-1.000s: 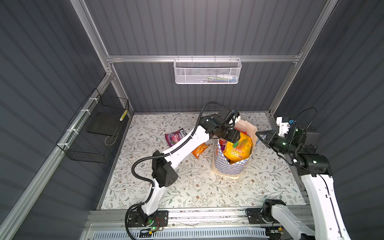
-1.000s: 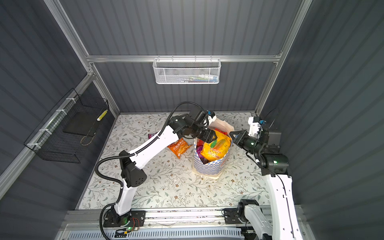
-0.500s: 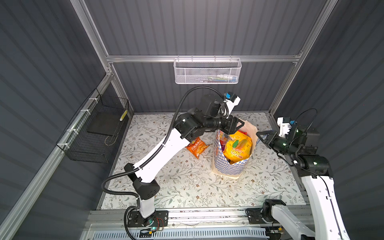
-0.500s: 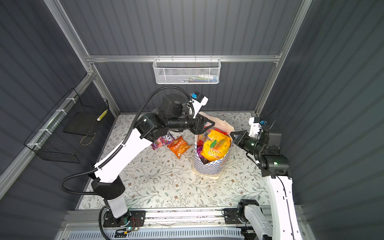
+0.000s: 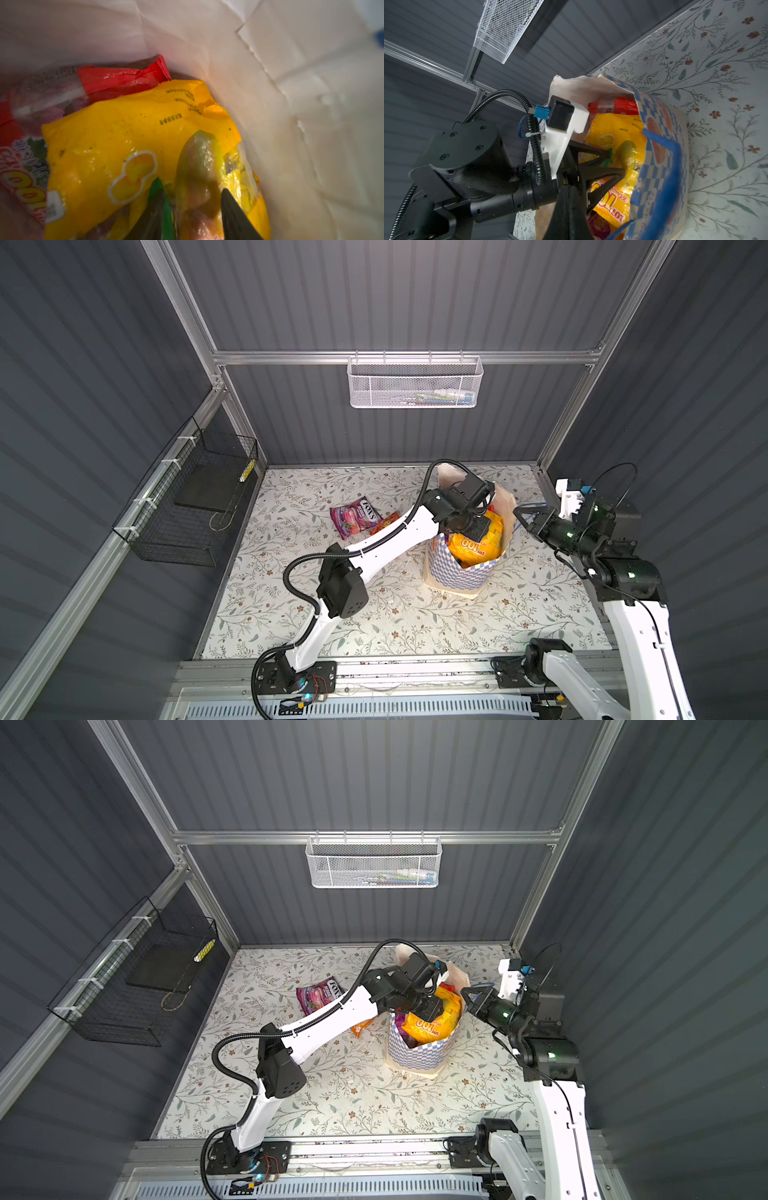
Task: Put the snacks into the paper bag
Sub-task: 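Lower the yellow mango bag into the paper bag and open the left gripper, then raise the open left gripper out of the bag and move toward the purple bag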
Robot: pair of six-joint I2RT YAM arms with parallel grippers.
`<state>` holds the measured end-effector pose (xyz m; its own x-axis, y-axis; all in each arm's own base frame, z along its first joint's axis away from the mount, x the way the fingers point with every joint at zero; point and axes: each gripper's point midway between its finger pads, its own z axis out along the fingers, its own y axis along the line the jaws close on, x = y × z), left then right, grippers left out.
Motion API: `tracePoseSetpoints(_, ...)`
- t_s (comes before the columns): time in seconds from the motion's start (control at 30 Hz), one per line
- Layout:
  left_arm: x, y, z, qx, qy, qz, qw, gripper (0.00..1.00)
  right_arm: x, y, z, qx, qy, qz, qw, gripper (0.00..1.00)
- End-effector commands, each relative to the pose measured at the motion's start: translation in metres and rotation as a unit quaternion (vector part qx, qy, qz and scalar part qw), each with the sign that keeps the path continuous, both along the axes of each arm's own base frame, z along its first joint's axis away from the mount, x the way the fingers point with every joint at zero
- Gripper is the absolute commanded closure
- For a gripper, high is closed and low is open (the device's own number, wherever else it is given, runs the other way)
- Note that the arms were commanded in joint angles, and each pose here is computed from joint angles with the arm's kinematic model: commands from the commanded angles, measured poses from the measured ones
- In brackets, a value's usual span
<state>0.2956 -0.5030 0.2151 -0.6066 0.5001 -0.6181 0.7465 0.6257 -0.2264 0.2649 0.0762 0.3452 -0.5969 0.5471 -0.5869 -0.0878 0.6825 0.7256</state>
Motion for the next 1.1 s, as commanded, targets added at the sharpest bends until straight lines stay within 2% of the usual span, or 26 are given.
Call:
tracePoseSetpoints(0.0, 0.013, 0.015, -0.023, 0.056, -0.006, 0.021, 0.998, 0.50, -0.004, 0.003, 0.018, -0.005, -0.037, 0.010, 0.999, 1.00)
tracePoseSetpoints(0.07, 0.017, 0.019, -0.022, 0.064, 0.001, 0.026, 0.998, 0.49, -0.004, 0.003, 0.019, -0.006, -0.040, 0.008, 0.999, 1.00)
tracePoseSetpoints(0.13, 0.013, 0.019, 0.004, 0.040, -0.003, 0.020, 0.999, 0.45, -0.002, 0.002, 0.018, -0.005, -0.039, 0.006, 0.999, 1.00)
tracePoseSetpoints(0.3, -0.009, 0.024, 0.119, -0.100, -0.046, -0.002, 0.994, 0.33, 0.000, 0.001, 0.014, -0.007, -0.038, 0.001, 0.999, 1.00)
tracePoseSetpoints(0.37, -0.021, 0.037, 0.164, -0.147, -0.075, -0.011, 0.986, 0.29, 0.001, 0.000, 0.014, -0.008, -0.042, -0.002, 0.999, 1.00)
tracePoseSetpoints(0.47, -0.037, 0.061, 0.210, -0.193, -0.108, -0.014, 0.975, 0.24, 0.002, -0.001, 0.015, -0.009, -0.045, -0.003, 0.999, 1.00)
tracePoseSetpoints(0.57, -0.042, 0.096, 0.237, -0.204, -0.146, 0.018, 0.968, 0.23, 0.005, -0.002, 0.018, -0.011, -0.053, -0.005, 0.999, 1.00)
tracePoseSetpoints(0.7, -0.035, 0.167, 0.237, -0.163, -0.206, 0.125, 0.957, 0.14, 0.009, -0.004, 0.026, -0.012, -0.072, -0.013, 0.997, 1.00)
tracePoseSetpoints(0.8, -0.035, 0.222, 0.216, -0.128, -0.222, 0.201, 0.946, 0.06, 0.012, -0.007, 0.030, -0.012, -0.088, -0.022, 0.996, 1.00)
tracePoseSetpoints(0.87, -0.034, 0.251, 0.194, -0.106, -0.209, 0.242, 0.941, 0.01, 0.015, -0.007, 0.028, -0.009, -0.094, -0.022, 0.995, 1.00)
tracePoseSetpoints(1.07, -0.003, 0.309, 0.100, -0.066, -0.104, 0.332, 0.935, 0.00, 0.023, -0.010, 0.009, -0.013, -0.096, -0.031, 0.995, 1.00)
